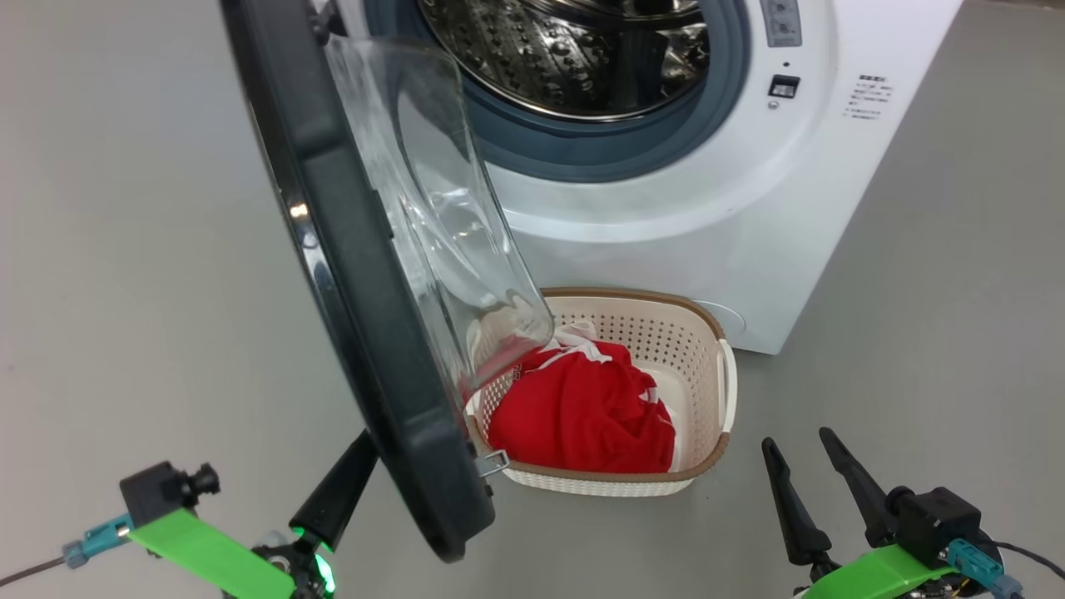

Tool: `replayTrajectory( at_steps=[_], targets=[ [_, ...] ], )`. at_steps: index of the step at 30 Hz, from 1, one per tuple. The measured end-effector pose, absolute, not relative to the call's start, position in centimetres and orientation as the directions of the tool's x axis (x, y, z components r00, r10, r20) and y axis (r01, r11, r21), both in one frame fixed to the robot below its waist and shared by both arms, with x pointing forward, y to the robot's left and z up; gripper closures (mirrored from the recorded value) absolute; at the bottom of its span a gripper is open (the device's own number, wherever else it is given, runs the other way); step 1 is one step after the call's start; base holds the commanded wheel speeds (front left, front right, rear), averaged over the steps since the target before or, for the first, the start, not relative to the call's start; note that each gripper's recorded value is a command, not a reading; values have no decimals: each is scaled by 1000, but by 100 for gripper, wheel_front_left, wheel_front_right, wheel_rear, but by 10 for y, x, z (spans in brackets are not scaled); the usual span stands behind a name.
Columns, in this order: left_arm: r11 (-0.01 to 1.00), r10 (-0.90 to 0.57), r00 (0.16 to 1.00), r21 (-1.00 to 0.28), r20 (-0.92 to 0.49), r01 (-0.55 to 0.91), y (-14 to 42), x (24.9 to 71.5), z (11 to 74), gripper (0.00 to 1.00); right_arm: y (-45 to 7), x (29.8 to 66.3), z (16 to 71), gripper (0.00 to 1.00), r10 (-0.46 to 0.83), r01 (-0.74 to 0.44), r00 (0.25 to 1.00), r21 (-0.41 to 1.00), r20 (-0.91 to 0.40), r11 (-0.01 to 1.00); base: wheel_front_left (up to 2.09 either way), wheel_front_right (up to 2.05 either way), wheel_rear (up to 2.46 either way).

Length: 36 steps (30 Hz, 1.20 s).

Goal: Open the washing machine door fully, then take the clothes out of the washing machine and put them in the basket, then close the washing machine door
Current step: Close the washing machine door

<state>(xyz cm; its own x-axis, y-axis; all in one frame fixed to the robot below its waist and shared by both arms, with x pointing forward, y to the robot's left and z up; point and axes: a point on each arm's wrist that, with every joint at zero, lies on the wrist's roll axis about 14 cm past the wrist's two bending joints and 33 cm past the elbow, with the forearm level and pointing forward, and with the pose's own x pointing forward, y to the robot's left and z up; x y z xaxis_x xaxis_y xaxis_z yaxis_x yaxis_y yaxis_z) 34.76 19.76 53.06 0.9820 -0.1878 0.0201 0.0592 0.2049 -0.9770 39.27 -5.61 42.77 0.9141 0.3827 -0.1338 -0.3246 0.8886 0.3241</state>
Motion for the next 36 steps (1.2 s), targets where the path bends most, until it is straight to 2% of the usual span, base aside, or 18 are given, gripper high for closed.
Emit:
replayTrajectory(
  at_steps=[19, 36],
  targets=[
    [266, -291, 953, -951, 79, 160, 139, 400, 545, 100, -92, 398, 433, 0, 280, -231, 953, 317, -119, 920, 0, 0, 0],
    [329, -335, 932, -910, 139, 254, 93, 463, 553, 100, -139, 394, 429, 0, 139, -88, 981, 333, -132, 939, 0, 0, 0]
  ],
)
